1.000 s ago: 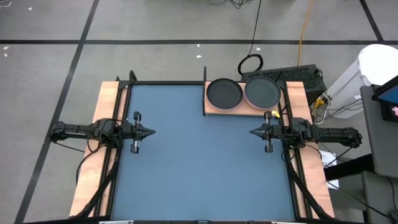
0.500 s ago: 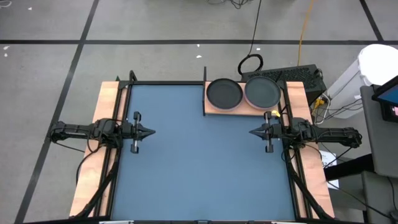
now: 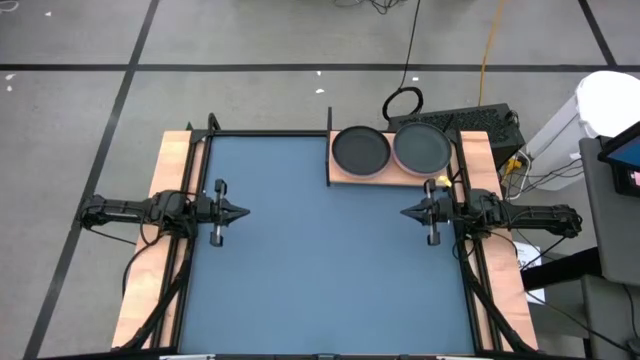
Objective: Place and stack plates onto a shelf
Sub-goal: Return to Home Position
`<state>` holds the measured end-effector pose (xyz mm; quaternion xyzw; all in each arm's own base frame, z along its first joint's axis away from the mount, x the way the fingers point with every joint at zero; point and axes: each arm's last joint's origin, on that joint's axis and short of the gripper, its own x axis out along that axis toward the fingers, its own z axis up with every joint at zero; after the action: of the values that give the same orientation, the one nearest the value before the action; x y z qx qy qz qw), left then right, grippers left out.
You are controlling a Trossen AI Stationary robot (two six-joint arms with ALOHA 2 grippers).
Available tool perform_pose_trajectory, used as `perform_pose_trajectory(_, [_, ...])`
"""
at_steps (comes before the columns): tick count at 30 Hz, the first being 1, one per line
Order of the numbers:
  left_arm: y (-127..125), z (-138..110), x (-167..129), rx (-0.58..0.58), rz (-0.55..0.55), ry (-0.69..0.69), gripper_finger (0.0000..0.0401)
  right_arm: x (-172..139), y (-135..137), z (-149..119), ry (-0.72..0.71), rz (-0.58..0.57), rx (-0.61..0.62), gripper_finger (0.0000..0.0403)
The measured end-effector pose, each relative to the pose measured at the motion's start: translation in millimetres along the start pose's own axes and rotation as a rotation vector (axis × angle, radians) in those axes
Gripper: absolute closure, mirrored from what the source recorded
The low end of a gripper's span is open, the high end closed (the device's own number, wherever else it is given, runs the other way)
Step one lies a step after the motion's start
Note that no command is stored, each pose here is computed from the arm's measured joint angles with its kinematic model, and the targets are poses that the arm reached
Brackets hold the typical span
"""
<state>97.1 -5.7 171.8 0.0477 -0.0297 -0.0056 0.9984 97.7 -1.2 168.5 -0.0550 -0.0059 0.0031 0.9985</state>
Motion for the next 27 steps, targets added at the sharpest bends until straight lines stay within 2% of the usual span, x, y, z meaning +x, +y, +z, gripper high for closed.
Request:
perform_pose_trajectory(5, [0.0, 0.0, 0.0, 0.000, 0.000, 0.000, 0.0398, 0.0, 0.0, 0.1, 0.000, 0.000, 0.098, 0.0403])
perform_pose_trajectory(27, [0.0, 0.0, 0.0, -0.001, 0.000, 0.000, 0.0398, 0.0, 0.0, 0.3, -0.003, 0.000, 0.098, 0.0403])
